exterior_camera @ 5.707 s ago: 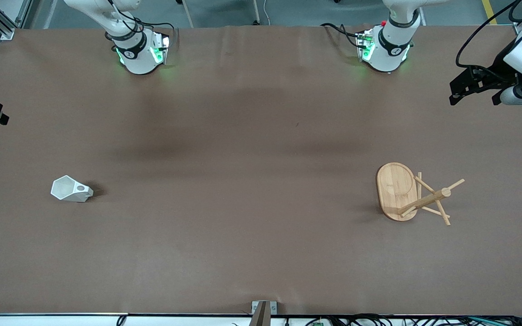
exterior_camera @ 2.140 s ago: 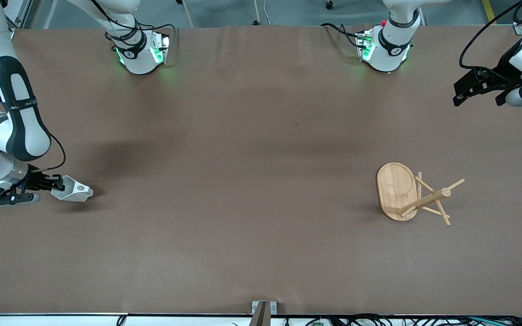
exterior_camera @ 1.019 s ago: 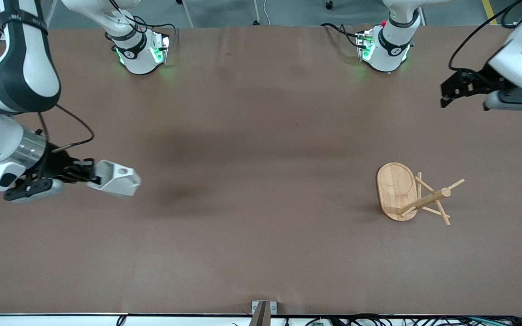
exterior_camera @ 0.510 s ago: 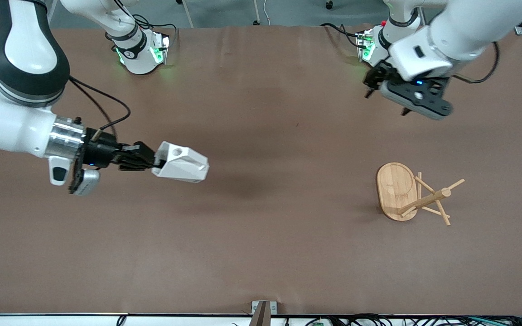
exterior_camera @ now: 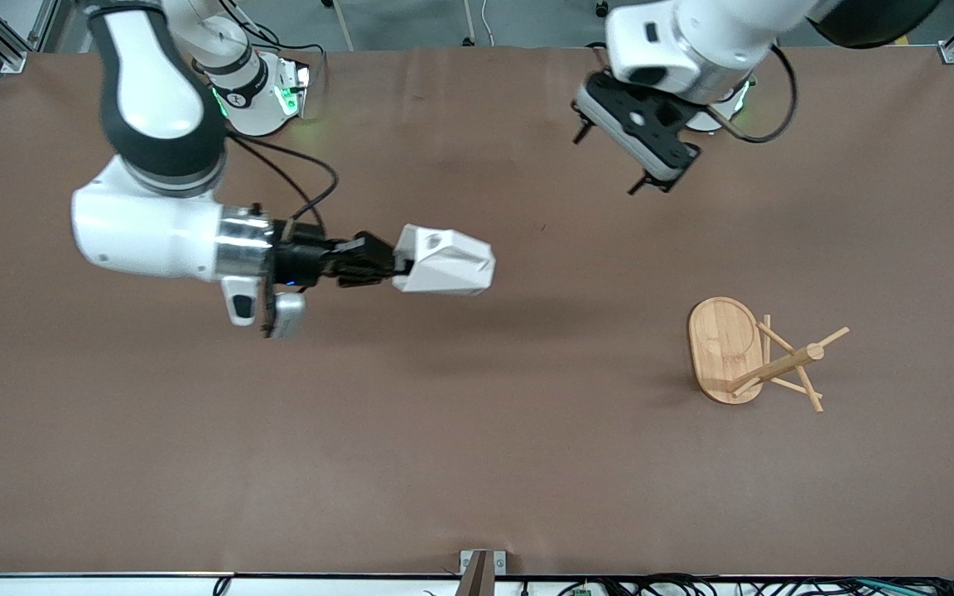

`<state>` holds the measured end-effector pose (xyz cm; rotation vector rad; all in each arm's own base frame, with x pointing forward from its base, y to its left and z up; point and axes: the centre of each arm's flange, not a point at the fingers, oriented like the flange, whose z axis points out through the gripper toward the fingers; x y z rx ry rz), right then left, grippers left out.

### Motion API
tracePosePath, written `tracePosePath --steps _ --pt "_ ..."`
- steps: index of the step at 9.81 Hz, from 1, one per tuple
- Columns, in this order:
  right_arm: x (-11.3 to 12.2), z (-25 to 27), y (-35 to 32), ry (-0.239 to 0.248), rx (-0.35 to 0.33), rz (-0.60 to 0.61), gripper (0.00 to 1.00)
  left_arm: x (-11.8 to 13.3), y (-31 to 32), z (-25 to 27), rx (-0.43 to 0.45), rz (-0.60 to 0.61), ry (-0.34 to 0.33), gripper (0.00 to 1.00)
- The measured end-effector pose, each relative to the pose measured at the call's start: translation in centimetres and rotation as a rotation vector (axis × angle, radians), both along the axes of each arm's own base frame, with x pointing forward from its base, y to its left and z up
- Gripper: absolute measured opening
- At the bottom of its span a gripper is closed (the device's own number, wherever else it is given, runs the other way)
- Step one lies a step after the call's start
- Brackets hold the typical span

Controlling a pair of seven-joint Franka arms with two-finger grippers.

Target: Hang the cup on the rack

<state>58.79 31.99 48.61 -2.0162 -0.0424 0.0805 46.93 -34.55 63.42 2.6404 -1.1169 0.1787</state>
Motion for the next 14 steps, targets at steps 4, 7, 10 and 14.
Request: tracePosePath --steps 4,7,10,14 --pt "-2.8 -0.1 4.7 0.036 -0.002 0.07 0.04 0.9 -2.4 -1.6 -0.048 -0.179 -0.073 1.0" --pt "-3.8 -0.5 6.4 0.045 -0.005 0.103 0.04 0.2 -4.3 -2.1 -0.069 -0.234 -0.099 1.0" --pt "-4.2 -0.7 6.4 0.066 -0.001 0.137 0.04 1.0 -4.4 -3.3 -0.072 -0.326 -0.113 0.99" --pt "-4.3 -0.3 6.4 0.065 0.008 0.169 0.04 1.7 -4.2 -4.8 -0.072 -0.424 -0.12 0.99"
